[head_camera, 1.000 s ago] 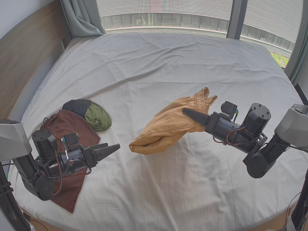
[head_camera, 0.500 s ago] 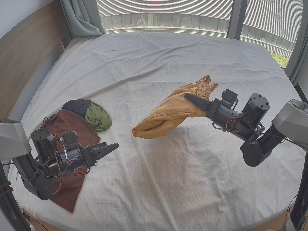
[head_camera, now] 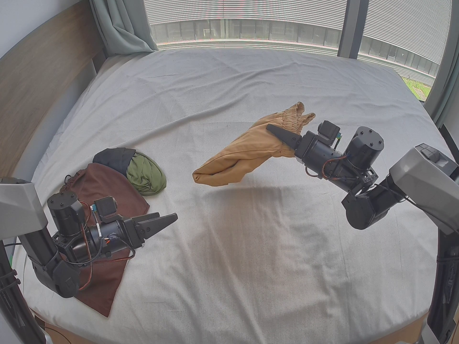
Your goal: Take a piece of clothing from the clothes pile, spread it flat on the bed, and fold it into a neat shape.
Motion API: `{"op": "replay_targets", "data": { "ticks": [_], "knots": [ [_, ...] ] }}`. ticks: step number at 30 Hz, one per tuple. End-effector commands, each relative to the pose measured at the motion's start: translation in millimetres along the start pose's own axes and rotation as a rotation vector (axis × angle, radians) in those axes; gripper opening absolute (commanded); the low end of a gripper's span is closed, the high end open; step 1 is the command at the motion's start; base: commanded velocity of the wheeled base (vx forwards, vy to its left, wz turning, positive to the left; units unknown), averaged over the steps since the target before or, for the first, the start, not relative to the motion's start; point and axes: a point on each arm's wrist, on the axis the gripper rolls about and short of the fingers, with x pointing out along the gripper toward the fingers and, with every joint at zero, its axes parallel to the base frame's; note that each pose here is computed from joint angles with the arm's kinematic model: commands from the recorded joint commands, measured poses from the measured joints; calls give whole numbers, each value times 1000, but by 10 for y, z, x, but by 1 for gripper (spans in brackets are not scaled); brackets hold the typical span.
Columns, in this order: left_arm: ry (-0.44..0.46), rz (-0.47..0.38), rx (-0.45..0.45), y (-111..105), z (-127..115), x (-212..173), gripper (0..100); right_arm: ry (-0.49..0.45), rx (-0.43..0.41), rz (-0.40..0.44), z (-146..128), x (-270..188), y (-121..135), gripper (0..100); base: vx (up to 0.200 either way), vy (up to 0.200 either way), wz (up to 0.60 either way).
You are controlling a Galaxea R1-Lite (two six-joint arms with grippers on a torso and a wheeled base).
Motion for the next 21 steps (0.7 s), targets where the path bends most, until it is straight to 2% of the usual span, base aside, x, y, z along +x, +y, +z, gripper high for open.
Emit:
{"op": "replay_targets", "data": {
  "ticks": [1,9,14,21],
  "knots": [
    [3,2,-3,7,-10,1,100,4,6,-4,-37,118,-152,0,0,0,0],
    [5,-1,-6,12,-12,0,100,-22,12,-4,117,230,-245,0,0,0,0],
    [9,-2,-7,17,-18,2,100,-19,31,-38,68,179,-430,0,0,0,0],
    [8,-1,-8,23,-17,3,100,9,72,-90,-138,109,-705,0,0,0,0]
  ]
}}
